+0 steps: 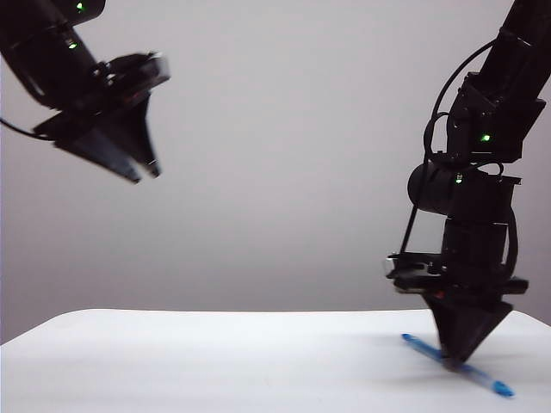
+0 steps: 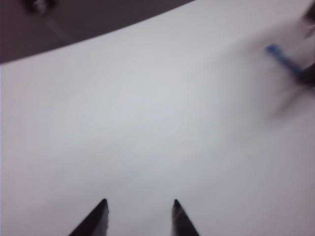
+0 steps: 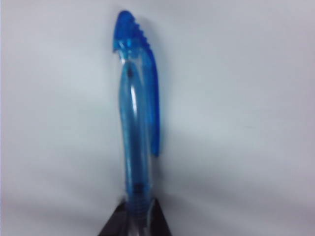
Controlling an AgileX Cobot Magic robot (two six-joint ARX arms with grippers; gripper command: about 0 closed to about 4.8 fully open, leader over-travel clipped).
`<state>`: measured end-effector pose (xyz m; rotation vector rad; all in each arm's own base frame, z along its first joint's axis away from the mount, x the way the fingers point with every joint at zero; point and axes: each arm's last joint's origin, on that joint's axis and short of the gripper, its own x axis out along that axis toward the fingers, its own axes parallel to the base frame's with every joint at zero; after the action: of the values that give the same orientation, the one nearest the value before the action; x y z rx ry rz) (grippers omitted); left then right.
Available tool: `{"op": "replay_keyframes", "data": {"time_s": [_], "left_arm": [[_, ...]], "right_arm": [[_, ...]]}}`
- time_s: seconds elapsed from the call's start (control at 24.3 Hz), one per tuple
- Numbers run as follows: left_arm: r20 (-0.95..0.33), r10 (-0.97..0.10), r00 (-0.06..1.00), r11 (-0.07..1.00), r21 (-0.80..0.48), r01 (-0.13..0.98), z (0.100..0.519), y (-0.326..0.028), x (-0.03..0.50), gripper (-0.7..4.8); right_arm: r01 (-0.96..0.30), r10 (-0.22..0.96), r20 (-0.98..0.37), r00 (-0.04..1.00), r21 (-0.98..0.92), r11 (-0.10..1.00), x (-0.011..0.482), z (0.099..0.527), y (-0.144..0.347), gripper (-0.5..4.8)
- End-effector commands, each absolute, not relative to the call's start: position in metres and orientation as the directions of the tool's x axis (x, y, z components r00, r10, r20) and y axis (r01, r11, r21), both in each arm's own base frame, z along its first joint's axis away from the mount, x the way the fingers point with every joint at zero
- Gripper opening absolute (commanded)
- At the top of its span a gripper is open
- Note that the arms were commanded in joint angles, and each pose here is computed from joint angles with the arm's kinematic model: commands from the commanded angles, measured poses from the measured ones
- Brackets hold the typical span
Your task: Pick up the pen and remove the cap.
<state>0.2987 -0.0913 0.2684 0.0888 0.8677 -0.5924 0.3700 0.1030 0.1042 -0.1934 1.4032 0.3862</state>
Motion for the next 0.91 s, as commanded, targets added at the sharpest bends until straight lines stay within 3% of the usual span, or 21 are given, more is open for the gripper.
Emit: {"op": "replay_keyframes", "data": {"time_s": [0.04,0.12,0.41,0.45,0.54,0.7,0.91], "left_arm": [[-0.612,-0.599,0.517,0.753,-0.211,0.623,0.281,-0.097,0.305,2.59],[-0.557,-0.640,0.530,0.729,-0.221,0.648,0.286,-0.099,0.308,3.15],[-0.461,-0.740,0.490,0.649,-0.296,0.701,0.293,-0.103,0.310,3.15],[-0.433,-0.770,0.468,0.619,-0.329,0.713,0.295,-0.104,0.310,3.15],[-0.267,-0.888,0.375,0.458,-0.428,0.779,0.310,-0.109,0.313,3.15],[-0.129,-0.933,0.337,0.359,-0.425,0.831,0.327,-0.111,0.316,3.15],[-0.013,-0.941,0.338,0.318,-0.373,0.871,0.343,-0.115,0.317,3.15]], "right_arm": [[-0.409,0.322,-0.940,0.109,0.253,0.877,0.375,0.138,0.112,-0.05],[-0.442,0.418,-0.896,0.149,0.317,0.839,0.381,0.173,0.116,-0.05],[-0.585,0.690,-0.692,0.212,0.475,0.657,0.375,0.260,0.122,-0.05],[-0.608,0.722,-0.659,0.211,0.490,0.624,0.372,0.270,0.122,-0.05],[-0.692,0.826,-0.531,0.191,0.523,0.496,0.358,0.309,0.121,-0.05],[-0.773,0.878,-0.441,0.186,0.486,0.408,0.342,0.340,0.118,-0.05],[-0.839,0.936,-0.329,0.128,0.467,0.279,0.326,0.364,0.116,-0.05]]}}
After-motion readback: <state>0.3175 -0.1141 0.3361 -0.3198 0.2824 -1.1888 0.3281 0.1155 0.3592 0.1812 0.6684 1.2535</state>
